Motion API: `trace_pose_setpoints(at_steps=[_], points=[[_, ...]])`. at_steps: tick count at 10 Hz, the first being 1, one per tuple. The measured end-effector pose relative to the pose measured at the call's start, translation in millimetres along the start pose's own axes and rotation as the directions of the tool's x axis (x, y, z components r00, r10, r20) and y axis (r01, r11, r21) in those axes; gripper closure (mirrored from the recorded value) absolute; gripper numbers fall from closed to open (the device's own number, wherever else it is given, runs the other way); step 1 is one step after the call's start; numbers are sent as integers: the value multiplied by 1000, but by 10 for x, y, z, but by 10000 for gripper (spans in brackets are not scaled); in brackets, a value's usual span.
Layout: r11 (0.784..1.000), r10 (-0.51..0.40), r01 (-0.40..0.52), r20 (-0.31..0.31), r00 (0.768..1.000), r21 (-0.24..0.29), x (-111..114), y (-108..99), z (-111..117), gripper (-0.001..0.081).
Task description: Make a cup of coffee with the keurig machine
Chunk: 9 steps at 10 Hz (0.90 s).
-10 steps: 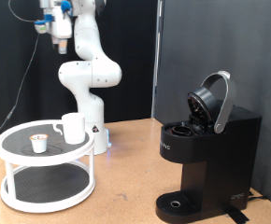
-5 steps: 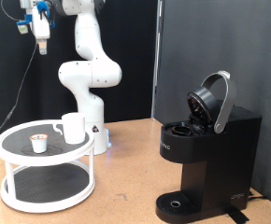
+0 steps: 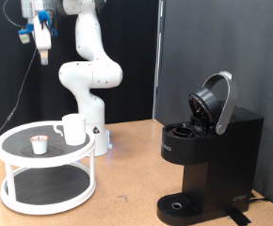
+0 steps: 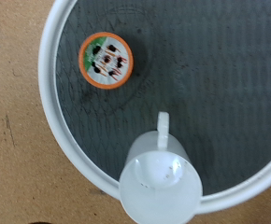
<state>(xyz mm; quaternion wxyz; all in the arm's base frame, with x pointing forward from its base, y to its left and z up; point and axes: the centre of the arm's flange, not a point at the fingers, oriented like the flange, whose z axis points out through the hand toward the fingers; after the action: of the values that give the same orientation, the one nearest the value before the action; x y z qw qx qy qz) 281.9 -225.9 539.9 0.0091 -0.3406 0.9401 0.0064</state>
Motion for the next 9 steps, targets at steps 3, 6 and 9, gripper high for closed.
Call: trace_pose_setpoints(at_steps=[3,6,9], points=[[999,22,-21,-8,1000,35,-92,-183,351,72],[997,14,-12,-35,999,81,-104,-338,721,72],[994,15,-13,-21,1000,105,-112,-397,1082,72]])
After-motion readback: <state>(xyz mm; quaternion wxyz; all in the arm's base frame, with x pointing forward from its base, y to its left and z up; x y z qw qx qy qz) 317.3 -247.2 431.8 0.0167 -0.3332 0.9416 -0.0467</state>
